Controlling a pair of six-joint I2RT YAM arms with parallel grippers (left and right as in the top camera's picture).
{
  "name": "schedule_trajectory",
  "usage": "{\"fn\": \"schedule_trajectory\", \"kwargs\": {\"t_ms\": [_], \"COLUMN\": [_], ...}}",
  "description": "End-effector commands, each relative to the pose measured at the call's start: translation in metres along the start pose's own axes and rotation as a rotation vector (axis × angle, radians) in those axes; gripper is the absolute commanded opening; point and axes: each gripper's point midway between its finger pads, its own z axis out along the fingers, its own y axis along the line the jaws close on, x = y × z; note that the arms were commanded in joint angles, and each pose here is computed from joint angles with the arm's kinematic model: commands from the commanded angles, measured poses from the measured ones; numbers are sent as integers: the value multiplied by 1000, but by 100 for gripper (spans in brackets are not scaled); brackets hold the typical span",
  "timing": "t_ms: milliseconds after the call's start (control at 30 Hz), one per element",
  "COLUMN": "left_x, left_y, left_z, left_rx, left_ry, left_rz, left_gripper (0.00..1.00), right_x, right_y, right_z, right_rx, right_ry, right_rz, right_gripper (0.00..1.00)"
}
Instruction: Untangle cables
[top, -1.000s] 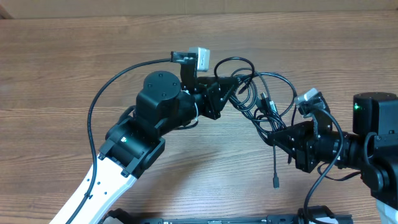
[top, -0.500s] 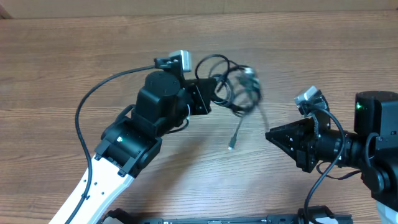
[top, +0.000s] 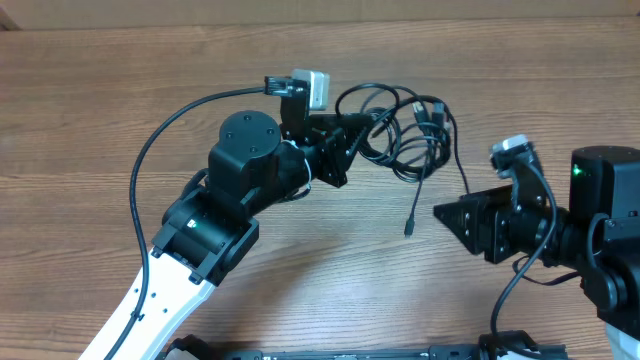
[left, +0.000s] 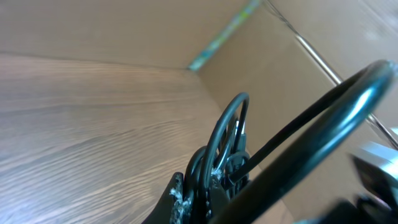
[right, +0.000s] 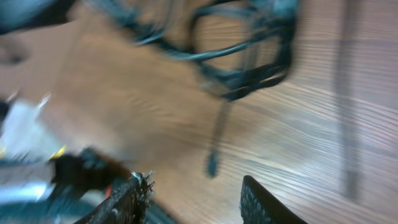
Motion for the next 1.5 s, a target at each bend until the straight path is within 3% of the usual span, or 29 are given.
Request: {"fn": "schedule_trajectory", "kwargs": {"t_ms": [0,167,400,600,900,1100,1467], "left_x": [-1,4,18,21,9,-13,-13], "left_y": [-27,-44,-66,-68,-53,-27,-31], "left_z": [-7,-10,-17,-19,-12,-6,-7], "left_rx": [120,214,364,386,278,107,127], "left_ry": [26,58,103,116,64,-25,-27], "left_rz": [76,118,310,328,272,36,40], "left_gripper": [4,4,4,4,4,4,4], "right_x": [-11,-22,-29,-31,-22,-9,-17], "right_y": [-30,-30,-30,-28,-19,-6,0], "right_z": [-9,-10,-10,-10,-8,-6,-6], "right_rx": [191,187,184,174,121,49,10], "right_ry": [-71,-118,-143,-152,-112,-56,-80], "right_rz": [161,156,147,177,202,292,268], "right_gripper": [48,50,51,52,52,52,51]}}
